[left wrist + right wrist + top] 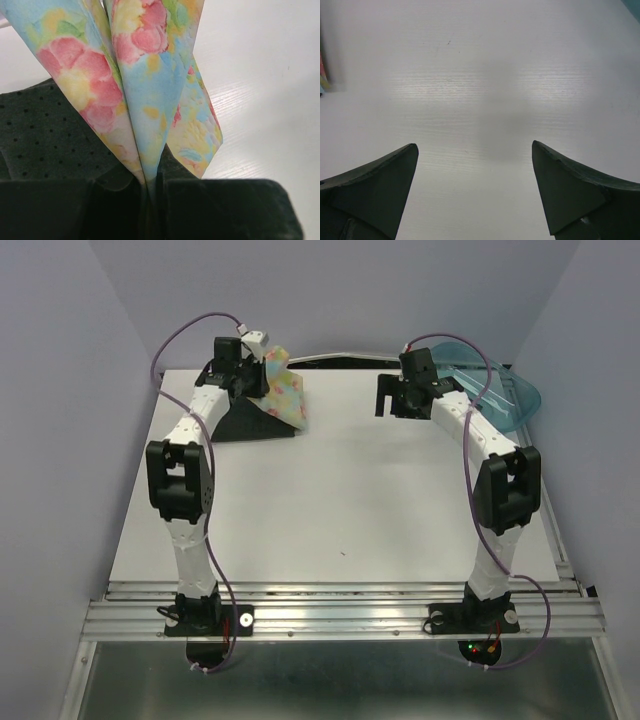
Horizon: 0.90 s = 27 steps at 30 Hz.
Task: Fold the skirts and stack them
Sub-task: Neatly place the folded skirt to the corner
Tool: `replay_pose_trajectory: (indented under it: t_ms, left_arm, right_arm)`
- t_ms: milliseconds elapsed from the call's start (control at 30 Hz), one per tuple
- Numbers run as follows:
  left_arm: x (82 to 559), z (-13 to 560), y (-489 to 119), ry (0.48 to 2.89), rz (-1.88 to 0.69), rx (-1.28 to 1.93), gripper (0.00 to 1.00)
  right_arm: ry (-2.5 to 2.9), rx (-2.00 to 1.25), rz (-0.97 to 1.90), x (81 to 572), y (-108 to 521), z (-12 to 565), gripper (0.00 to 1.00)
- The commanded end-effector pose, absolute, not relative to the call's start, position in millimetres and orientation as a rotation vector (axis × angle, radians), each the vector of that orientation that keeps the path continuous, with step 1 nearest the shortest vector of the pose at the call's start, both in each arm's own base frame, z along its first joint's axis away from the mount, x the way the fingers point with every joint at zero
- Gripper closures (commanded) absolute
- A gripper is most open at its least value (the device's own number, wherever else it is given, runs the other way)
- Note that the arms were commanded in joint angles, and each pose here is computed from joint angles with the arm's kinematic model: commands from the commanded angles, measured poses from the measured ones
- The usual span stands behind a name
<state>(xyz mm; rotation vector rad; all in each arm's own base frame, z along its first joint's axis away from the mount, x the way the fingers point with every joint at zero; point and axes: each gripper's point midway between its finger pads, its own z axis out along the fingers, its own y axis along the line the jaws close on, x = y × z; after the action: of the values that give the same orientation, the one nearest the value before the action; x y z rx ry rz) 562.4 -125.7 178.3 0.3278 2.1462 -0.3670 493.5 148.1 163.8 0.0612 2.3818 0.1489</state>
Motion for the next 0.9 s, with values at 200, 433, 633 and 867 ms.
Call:
replay_pose_trajectory:
  t_ms: [200,433,633,867]
  left_arm:
    - [566.8,217.8,-85.3,2.04,-0.436,0.253,1.0]
    - [575.7,148.5,-66.7,2.162,-0.531,0.201,0.84]
    - [582.9,106.7,-41.3,2.222,-0.582,0.078,0.78]
    - [583.0,106.3,-11.1,2.217,-0.566,-0.004,0.68]
  right_arm:
    - [2.33,0.051,0.182,503.4,152.8,179.2,0.0]
    - [2.351,0.034,0.192,503.6,155.7,171.4,0.0]
    - [2.377,0.015,0.208,499.9,158.5,162.4,0.0]
    - [2.385,0.012,0.228,500.2,161.9,161.6,0.0]
